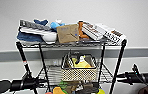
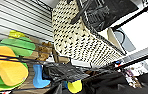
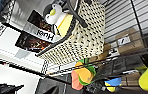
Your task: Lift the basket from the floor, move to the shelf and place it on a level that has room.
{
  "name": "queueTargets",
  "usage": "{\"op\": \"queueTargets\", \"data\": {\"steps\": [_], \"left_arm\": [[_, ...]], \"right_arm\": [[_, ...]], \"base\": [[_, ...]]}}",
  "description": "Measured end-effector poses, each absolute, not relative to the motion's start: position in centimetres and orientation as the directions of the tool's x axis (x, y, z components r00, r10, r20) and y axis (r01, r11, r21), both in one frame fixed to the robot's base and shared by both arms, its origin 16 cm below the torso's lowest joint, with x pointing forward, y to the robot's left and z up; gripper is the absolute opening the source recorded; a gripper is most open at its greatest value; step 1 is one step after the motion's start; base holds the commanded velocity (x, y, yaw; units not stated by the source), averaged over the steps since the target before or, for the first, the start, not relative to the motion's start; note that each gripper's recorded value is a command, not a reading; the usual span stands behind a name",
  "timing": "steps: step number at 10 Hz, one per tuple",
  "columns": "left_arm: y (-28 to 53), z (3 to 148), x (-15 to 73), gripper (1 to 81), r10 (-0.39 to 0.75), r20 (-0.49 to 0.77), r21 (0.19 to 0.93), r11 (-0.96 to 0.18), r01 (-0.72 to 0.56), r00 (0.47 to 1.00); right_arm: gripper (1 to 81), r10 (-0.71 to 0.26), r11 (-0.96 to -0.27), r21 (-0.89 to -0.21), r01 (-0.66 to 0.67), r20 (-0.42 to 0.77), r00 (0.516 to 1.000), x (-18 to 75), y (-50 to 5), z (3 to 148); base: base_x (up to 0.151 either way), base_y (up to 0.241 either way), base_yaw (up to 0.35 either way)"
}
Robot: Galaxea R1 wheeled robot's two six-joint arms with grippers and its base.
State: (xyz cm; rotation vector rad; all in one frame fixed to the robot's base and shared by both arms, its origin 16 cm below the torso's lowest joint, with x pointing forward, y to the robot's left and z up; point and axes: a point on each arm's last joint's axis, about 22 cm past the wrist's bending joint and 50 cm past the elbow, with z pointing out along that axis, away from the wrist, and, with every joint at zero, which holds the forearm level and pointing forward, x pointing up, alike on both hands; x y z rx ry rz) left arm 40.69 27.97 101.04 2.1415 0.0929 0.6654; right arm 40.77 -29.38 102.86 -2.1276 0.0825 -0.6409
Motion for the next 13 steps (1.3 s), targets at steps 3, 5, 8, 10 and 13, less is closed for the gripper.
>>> {"op": "queueTargets", "data": {"steps": [3,5,8,10,13], "left_arm": [[30.0,95.8,34.3,81.1,0.308,0.260,0.770,-0.638,-0.003,0.915],[30.2,91.4,30.5,81.1,0.331,0.159,0.769,-0.633,0.094,0.930],[29.5,84.1,25.2,81.1,0.350,0.051,0.752,-0.629,0.194,0.935],[28.2,78.0,23.2,81.1,0.361,0.018,0.739,-0.632,0.231,0.933],[26.7,69.7,18.6,81.1,0.368,-0.027,0.705,-0.652,0.278,0.930]], "right_arm": [[81.1,-0.277,-0.602,-0.797,0.037,0.252,0.927,35.9,-29.9,97.8],[81.1,-0.283,-0.604,-0.795,-0.058,0.146,0.948,32.3,-30.2,93.4],[81.1,-0.282,-0.626,-0.764,-0.157,0.035,0.959,27.4,-30.4,86.5],[81.1,-0.300,-0.643,-0.734,-0.219,-0.023,0.954,25.0,-30.5,81.1],[81.1,-0.279,-0.647,-0.721,-0.248,-0.078,0.957,22.0,-27.1,74.1]], "base": [[0.000,0.000,0.000],[0.000,0.000,0.000],[0.000,0.000,0.000],[0.000,0.000,0.000],[0.000,0.000,0.000]]}}
